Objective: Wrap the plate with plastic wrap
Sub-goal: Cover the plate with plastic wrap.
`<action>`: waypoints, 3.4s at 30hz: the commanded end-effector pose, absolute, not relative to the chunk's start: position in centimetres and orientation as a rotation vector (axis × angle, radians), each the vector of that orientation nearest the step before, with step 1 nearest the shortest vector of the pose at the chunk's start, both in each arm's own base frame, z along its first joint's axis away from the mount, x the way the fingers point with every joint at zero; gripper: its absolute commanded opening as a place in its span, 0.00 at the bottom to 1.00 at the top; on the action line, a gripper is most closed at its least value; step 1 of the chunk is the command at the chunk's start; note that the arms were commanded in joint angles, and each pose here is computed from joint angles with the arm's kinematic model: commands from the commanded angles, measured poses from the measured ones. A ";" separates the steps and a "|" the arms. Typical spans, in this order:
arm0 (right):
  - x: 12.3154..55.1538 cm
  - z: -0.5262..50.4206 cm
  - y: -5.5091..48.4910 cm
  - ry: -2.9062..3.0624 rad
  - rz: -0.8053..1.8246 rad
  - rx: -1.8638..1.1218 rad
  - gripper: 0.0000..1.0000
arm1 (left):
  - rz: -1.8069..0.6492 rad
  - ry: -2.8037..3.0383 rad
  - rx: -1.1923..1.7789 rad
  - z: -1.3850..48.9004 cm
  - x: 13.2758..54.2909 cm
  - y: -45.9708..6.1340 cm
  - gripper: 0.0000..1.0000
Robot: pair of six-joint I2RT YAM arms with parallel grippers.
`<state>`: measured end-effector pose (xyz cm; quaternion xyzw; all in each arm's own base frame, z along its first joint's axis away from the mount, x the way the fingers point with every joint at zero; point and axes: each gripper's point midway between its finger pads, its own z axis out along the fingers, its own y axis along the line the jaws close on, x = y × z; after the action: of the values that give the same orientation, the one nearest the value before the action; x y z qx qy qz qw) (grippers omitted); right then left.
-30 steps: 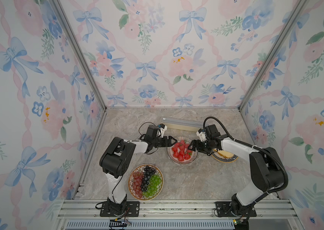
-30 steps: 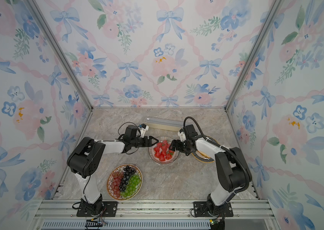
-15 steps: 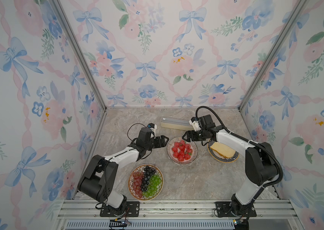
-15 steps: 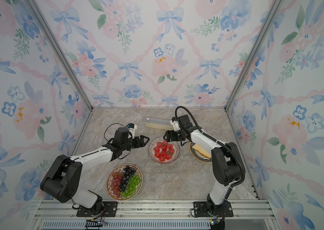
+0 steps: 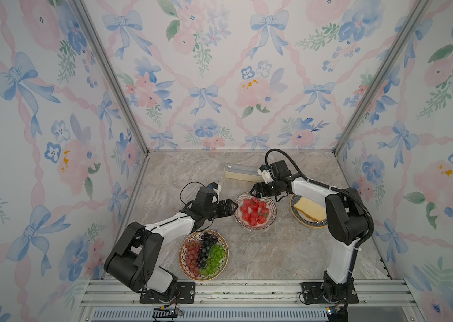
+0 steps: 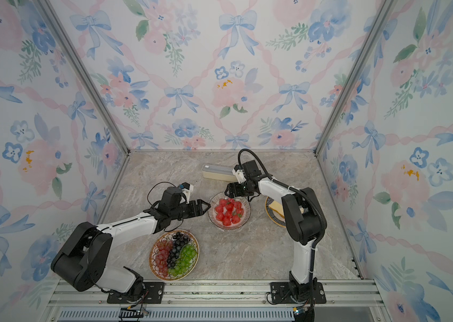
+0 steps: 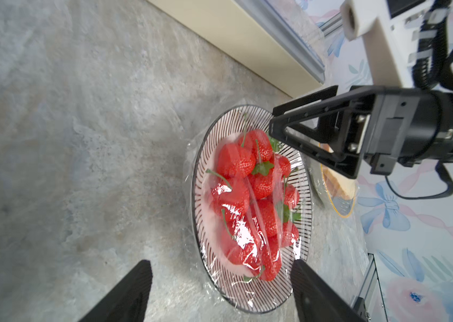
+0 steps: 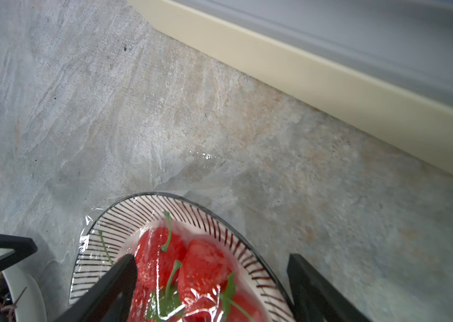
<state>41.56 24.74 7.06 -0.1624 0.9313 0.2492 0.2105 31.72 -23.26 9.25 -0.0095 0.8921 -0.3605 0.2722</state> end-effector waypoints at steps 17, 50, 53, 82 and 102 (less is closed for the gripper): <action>37.0 5.6 23.5 2.677 0.858 -0.262 0.85 | -1.031 2.533 -0.004 6.5 29.1 -26.4 0.82; 33.6 5.0 19.3 2.729 0.735 0.167 0.99 | -0.993 2.521 0.071 5.9 29.9 -28.0 0.84; 32.8 6.3 18.0 2.728 0.681 0.171 1.00 | -1.005 2.514 0.059 6.1 30.1 -27.3 0.85; 33.0 5.8 19.7 2.740 0.695 0.257 0.97 | -1.051 2.555 0.171 5.2 28.2 -30.6 0.85; 27.9 6.2 21.0 2.625 0.880 0.519 0.97 | -0.924 2.449 0.214 6.7 38.1 -28.4 0.85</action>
<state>26.76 20.06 5.51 0.1536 0.9366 0.2806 0.1429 37.75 -27.35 7.28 0.0479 0.9035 -0.3335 0.2649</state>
